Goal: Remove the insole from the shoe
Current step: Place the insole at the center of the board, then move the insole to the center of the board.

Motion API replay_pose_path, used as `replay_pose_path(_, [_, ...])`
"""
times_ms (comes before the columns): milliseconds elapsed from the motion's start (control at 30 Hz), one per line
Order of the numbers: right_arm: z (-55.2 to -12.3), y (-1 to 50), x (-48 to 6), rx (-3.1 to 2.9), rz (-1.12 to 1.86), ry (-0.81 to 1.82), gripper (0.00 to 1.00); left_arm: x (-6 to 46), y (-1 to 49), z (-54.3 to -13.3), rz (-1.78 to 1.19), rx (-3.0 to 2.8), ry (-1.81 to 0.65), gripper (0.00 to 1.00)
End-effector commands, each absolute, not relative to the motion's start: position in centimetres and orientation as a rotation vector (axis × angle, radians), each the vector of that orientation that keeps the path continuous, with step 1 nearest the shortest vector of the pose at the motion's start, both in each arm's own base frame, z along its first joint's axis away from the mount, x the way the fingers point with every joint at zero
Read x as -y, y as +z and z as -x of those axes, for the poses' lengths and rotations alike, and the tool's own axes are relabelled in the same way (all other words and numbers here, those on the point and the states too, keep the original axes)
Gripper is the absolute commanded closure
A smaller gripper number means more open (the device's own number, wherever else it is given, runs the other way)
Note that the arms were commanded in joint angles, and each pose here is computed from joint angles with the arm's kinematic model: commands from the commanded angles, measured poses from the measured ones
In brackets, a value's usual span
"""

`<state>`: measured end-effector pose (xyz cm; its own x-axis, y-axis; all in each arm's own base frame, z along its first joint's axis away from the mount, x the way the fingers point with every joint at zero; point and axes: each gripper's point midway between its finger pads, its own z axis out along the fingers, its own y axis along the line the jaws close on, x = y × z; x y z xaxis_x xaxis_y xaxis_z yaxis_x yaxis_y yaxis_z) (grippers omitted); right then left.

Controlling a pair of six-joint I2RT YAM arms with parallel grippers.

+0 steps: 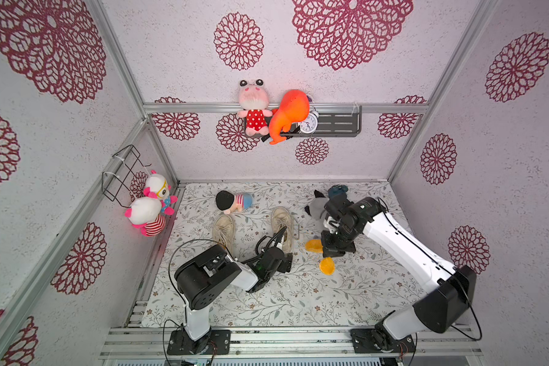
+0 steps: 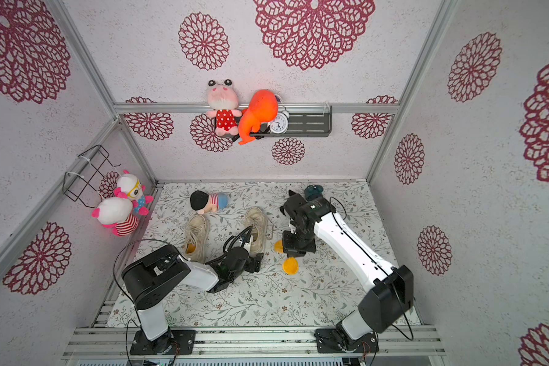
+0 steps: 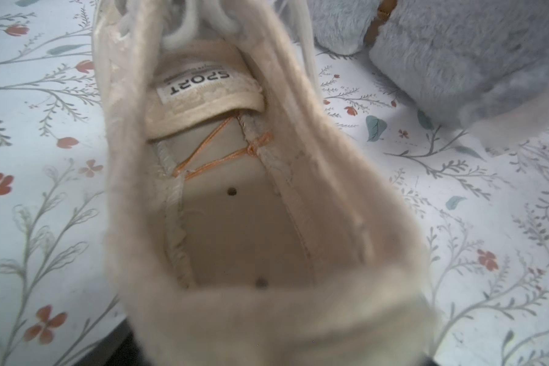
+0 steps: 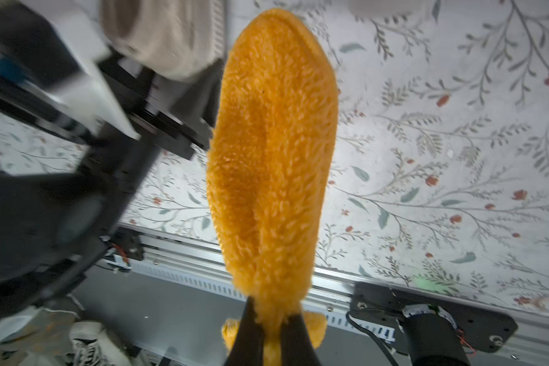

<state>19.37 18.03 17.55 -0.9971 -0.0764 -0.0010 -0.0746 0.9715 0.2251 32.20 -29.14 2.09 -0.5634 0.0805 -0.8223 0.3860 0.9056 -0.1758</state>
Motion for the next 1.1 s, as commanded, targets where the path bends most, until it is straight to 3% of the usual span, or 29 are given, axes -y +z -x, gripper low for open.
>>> replay_pose_path(0, [-19.0, 14.1, -18.2, 3.185, -0.172, -0.329, 1.0, 30.4, 3.0, -30.3, -0.378, -2.166, -0.574, 0.04])
replay_pose_path(133, [-18.5, 9.9, -20.0, 3.185, -0.142, -0.403, 0.97, 29.7, 5.7, -28.9, -0.395, -2.11, -0.585, 0.02])
replay_pose_path(233, [-17.5, 7.7, -19.7, 3.162, -0.154, -0.348, 0.79, 28.7, 8.0, -28.4, -0.367, -2.103, -0.577, 0.02])
replay_pose_path(367, [-15.8, 6.3, -18.4, 3.076, -0.244, -0.242, 0.45, 26.3, 11.5, -28.4, -0.268, -2.107, -0.501, 0.02])
replay_pose_path(500, [-16.8, 7.9, -17.8, 3.085, -0.345, -0.156, 0.31, 23.6, 15.7, -29.3, -0.11, -2.071, -0.447, 0.02])
replay_pose_path(733, [-18.9, 5.8, -18.6, 3.095, -0.405, -0.081, 0.3, 19.5, 16.1, -32.6, 0.252, -2.209, -0.513, 0.02])
replay_pose_path(967, [-19.4, 2.3, -19.9, 3.093, -0.395, -0.073, 0.37, 22.2, 13.6, -35.2, 0.256, -2.491, -0.646, 0.05])
replay_pose_path(1067, [-19.3, 1.4, -19.7, 3.101, -0.361, -0.063, 0.45, 23.4, 12.9, -36.0, 0.248, -2.551, -0.702, 0.08])
